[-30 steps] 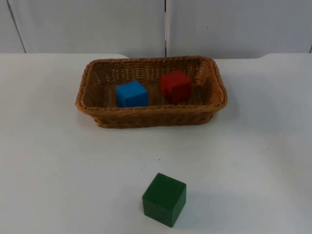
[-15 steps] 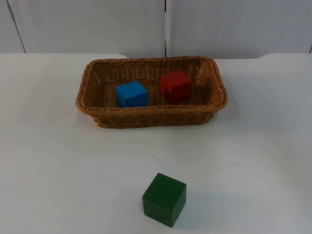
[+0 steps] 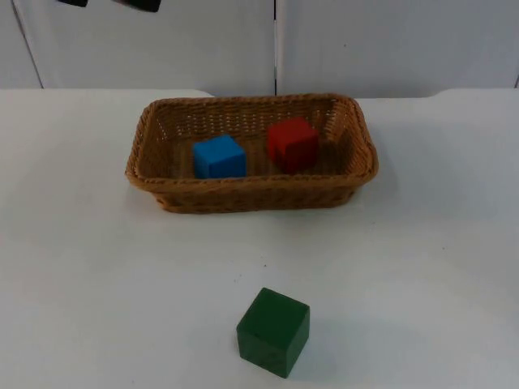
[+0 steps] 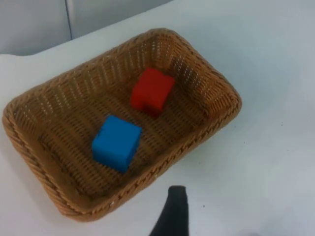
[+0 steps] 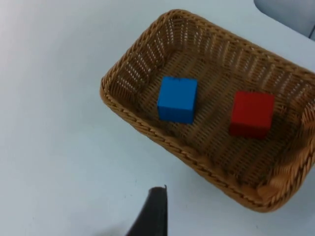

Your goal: Pick up one cube with each hand and place exactly two cubes into the same basket, leaving the remaining cube outside.

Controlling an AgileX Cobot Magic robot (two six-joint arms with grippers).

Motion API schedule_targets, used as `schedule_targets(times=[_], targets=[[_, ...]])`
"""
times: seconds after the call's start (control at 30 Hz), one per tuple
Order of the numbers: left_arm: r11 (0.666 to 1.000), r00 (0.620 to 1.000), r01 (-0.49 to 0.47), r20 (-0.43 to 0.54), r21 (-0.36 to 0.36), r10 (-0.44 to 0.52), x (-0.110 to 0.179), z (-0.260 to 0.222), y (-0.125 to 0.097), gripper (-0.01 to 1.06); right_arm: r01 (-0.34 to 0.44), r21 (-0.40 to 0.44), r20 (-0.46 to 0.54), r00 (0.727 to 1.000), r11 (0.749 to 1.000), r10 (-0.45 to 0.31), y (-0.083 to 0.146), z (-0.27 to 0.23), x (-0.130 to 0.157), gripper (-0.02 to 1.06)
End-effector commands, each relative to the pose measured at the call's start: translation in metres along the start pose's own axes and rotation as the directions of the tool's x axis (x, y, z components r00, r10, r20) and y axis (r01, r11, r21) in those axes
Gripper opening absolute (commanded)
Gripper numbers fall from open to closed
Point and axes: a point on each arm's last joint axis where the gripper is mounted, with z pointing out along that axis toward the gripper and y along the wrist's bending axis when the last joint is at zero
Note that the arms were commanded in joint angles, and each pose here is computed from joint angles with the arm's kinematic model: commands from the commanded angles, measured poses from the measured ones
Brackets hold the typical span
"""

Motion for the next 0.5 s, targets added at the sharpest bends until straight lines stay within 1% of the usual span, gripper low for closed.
schedule_targets(times=[0.0, 0.23, 0.33, 0.47], targets=[[1.0, 1.0, -0.002, 0.012, -0.006, 0.002, 0.005, -0.008, -0.004, 0.74, 0.003, 0.002, 0.022, 1.0, 1.0, -0.003, 0.005, -0.008, 0.005, 0.81], [1.0, 0.999, 0.014, 0.048, -0.009, -0.013, 0.01, -0.025, -0.013, 0.74, -0.007, 0.009, 0.05, 0.999, 1.0, 0.007, 0.01, -0.02, 0.017, 0.81], [1.0, 0.998, 0.022, 0.066, 0.004, -0.022, 0.01, -0.037, -0.02, 0.74, -0.011, 0.008, 0.052, 0.999, 1.0, 0.011, 0.013, -0.026, 0.024, 0.81], [1.0, 0.996, 0.005, 0.086, 0.013, -0.006, 0.01, -0.049, -0.027, 0.74, -0.013, 0.012, 0.067, 0.998, 1.0, 0.013, 0.016, -0.034, 0.032, 0.81]])
